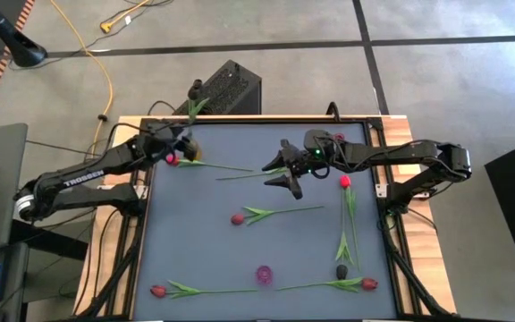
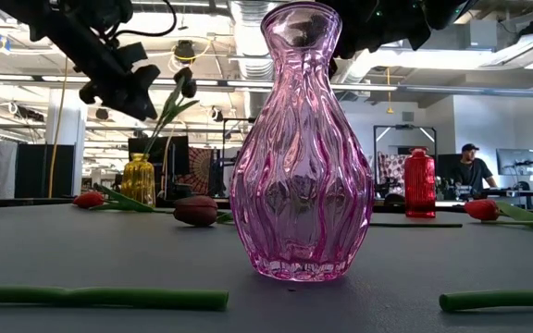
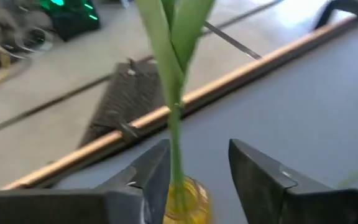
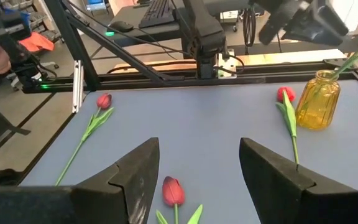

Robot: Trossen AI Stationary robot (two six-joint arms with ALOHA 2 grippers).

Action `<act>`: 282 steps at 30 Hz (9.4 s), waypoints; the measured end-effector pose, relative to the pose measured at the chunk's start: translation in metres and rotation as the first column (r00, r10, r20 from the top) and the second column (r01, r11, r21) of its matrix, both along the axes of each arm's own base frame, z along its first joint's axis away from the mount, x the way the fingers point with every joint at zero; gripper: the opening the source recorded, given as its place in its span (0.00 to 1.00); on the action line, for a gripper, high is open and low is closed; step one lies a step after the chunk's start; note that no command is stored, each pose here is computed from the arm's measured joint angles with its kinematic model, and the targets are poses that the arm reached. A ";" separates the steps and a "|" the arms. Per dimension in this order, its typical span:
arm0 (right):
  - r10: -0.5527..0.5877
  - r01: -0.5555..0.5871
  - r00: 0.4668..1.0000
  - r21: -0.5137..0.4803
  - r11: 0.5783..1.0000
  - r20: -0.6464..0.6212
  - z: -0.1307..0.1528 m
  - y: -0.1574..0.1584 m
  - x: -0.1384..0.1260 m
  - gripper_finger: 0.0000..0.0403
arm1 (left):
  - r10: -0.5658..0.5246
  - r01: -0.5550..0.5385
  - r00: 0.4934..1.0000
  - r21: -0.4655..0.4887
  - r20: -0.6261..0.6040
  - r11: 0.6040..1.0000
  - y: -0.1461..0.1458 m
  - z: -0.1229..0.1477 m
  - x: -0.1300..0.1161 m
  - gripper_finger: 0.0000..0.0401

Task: Sort flowers into vase by color
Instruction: Put the black flower into the yellow vase

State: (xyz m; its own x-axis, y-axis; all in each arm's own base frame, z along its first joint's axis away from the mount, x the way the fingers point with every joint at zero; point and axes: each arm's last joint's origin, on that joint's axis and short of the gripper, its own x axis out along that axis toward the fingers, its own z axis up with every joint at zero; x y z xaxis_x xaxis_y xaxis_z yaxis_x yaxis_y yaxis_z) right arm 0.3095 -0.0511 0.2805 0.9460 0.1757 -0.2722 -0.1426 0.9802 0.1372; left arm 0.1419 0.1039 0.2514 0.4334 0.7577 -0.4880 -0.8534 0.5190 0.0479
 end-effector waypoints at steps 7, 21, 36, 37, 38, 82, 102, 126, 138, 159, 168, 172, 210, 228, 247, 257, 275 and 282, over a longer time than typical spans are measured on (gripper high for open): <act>-0.016 0.017 1.000 0.058 0.998 -0.014 0.000 0.000 0.000 0.62 | -0.150 0.156 0.987 -0.126 0.056 0.980 -0.007 0.013 0.000 0.43; 0.071 -0.069 0.997 0.092 0.993 -0.018 0.000 0.030 0.004 0.62 | -0.431 0.473 0.879 -0.262 0.202 0.841 -0.036 0.023 0.015 0.43; 0.128 -0.119 0.989 0.115 0.986 -0.072 -0.004 0.094 0.001 0.62 | -0.549 0.591 0.807 -0.283 0.218 0.755 -0.092 0.022 0.029 0.43; 0.132 -0.123 0.988 0.111 0.986 -0.080 -0.004 0.100 0.000 0.62 | -0.555 0.596 0.803 -0.285 0.219 0.751 -0.096 0.022 0.029 0.43; 0.138 -0.128 0.986 0.106 0.986 -0.090 -0.005 0.105 -0.001 0.62 | -0.563 0.603 0.798 -0.285 0.217 0.745 -0.100 0.021 0.029 0.43; 0.018 -0.141 0.617 -0.088 0.986 -0.787 -0.063 0.165 -0.075 0.62 | -0.885 0.852 0.463 -0.299 0.046 0.430 -0.199 -0.077 0.120 0.43; 0.068 -0.908 0.217 -0.176 0.380 -0.974 -0.105 0.139 -0.126 0.62 | -0.885 0.872 0.463 -0.203 0.041 0.446 -0.184 -0.071 0.130 0.43; 0.043 -0.977 0.186 -0.180 0.112 -0.982 -0.143 0.148 -0.119 0.46 | -0.873 0.860 0.485 -0.208 0.048 0.466 -0.179 -0.071 0.131 0.43; 0.115 -0.921 0.355 -0.325 0.215 -0.928 -0.107 0.164 -0.085 0.06 | -0.873 0.859 0.486 -0.208 0.049 0.467 -0.179 -0.071 0.131 0.43; 0.417 -0.482 0.869 -0.268 0.834 -0.267 0.025 0.114 -0.022 0.04 | -0.921 0.922 0.384 -0.068 0.067 0.380 -0.184 -0.046 0.145 0.43; 0.403 -0.402 0.915 -0.173 0.899 -0.032 0.034 0.095 0.007 0.04 | -0.913 0.888 0.400 0.214 0.078 0.407 -0.186 -0.011 0.160 0.43; 0.398 -0.388 0.917 -0.175 0.905 0.023 0.031 0.097 0.018 0.04 | -0.880 0.845 0.469 0.253 0.075 0.472 -0.183 -0.008 0.161 0.43; 0.271 -0.240 0.957 -0.241 0.940 0.105 0.030 0.090 0.031 0.10 | -0.880 0.806 0.455 0.358 0.133 0.471 -0.182 0.011 0.158 0.01; 0.215 -0.198 0.976 -0.238 0.951 0.047 0.034 0.070 0.022 0.35 | -0.858 0.778 0.496 0.372 0.133 0.507 -0.167 0.032 0.142 0.00; 0.122 -0.138 0.971 -0.066 0.988 -0.204 -0.007 0.056 -0.008 0.35 | -0.537 0.441 0.834 0.433 0.126 0.786 -0.092 0.098 0.032 0.00; 0.013 0.000 0.993 -0.105 0.994 0.115 -0.024 0.057 -0.070 0.27 | -0.340 0.251 0.923 0.389 0.180 0.886 -0.060 0.078 -0.005 0.00; 0.019 0.014 0.967 -0.126 0.992 0.253 -0.020 0.057 -0.117 0.27 | 0.053 -0.196 0.885 0.267 0.462 0.944 -0.021 0.006 -0.039 0.00; 0.025 0.011 0.969 -0.144 0.990 0.244 -0.023 0.057 -0.115 0.27 | 0.087 -0.229 0.884 0.264 0.460 0.937 -0.018 0.002 -0.041 0.00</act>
State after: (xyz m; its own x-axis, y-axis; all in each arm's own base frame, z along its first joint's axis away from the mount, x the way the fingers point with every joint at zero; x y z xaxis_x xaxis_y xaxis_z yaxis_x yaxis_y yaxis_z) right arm 0.1949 0.0055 0.2578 0.9857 0.1588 -0.0556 -0.1613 0.9859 -0.0445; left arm 0.1004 0.0863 0.2530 0.4083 0.9128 -0.0141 -0.8928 0.3960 -0.2148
